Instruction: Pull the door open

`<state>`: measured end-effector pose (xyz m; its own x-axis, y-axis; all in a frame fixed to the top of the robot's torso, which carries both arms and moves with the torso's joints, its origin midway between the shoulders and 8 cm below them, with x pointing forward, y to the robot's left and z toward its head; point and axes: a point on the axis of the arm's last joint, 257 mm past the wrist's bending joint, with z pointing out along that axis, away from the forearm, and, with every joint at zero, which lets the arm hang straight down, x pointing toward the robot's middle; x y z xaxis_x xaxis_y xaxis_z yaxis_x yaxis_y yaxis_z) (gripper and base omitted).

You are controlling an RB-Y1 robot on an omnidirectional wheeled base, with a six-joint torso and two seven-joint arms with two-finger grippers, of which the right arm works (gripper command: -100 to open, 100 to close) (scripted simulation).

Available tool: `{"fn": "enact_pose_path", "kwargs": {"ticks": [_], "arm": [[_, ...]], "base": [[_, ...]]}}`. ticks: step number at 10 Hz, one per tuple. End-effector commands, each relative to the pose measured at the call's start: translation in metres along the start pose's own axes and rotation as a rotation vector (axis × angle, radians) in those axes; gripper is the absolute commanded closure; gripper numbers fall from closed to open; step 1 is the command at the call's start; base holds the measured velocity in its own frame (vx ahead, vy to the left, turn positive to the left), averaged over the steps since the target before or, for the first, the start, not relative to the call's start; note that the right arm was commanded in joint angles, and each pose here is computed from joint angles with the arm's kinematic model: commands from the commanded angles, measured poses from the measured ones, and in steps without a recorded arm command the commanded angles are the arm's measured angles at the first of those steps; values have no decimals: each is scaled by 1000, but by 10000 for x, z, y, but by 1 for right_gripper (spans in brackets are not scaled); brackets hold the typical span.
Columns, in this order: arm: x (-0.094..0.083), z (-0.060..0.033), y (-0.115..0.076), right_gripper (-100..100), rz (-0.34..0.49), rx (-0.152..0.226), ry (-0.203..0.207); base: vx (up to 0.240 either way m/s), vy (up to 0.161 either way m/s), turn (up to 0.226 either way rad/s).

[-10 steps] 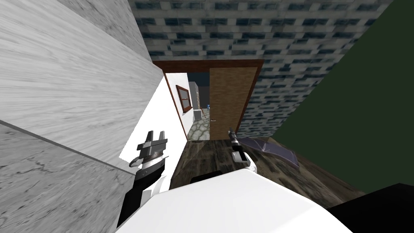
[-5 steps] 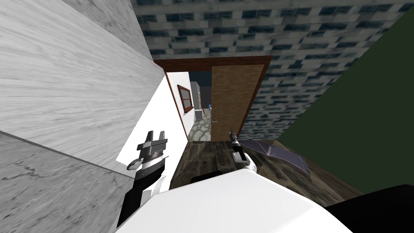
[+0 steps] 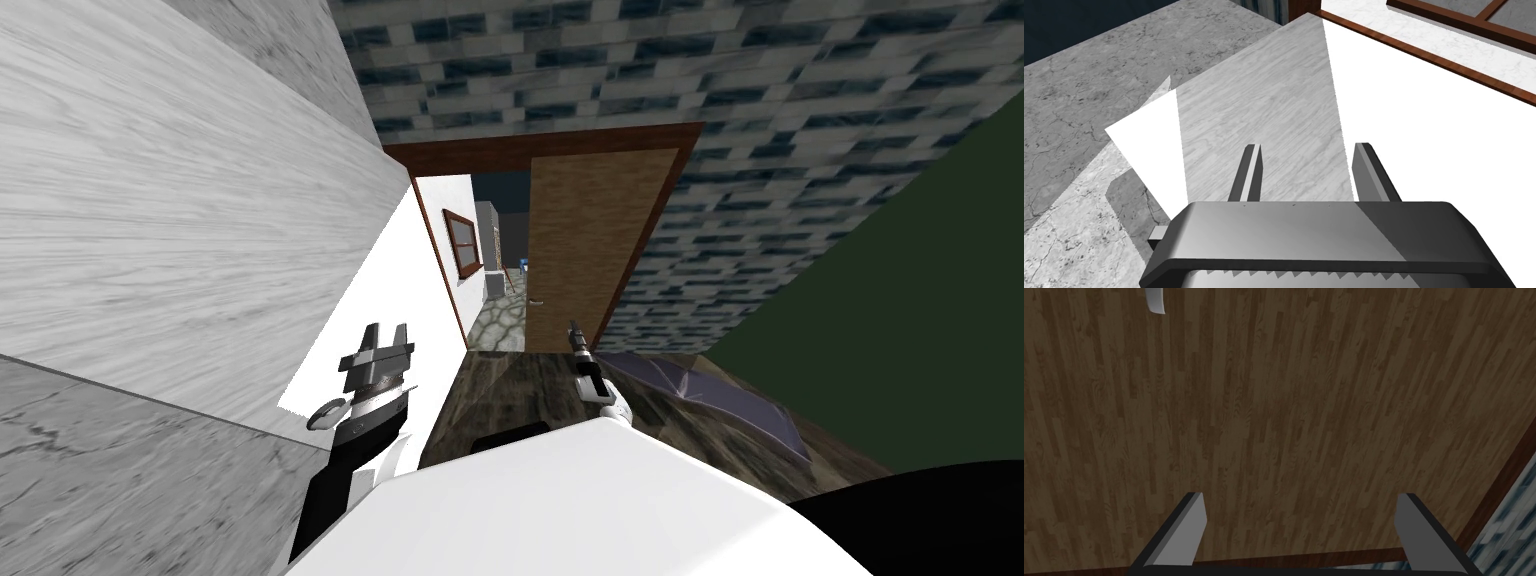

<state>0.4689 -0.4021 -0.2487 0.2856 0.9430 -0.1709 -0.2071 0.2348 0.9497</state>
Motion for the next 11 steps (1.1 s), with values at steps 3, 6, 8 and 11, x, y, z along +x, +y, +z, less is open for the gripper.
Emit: {"fn": "enact_pose_path", "kwargs": {"ticks": [3,6,8,11], "arm": [[-47,0,-171,-100,4,26,-12],[-69,-29,-339,-100,10,56,-21],[-86,-47,-463,-100,17,78,-30],[-95,-81,-638,-100,30,110,-42]], "base": [[61,-3,50],[71,-10,49],[78,-16,70],[104,-15,68]]}}
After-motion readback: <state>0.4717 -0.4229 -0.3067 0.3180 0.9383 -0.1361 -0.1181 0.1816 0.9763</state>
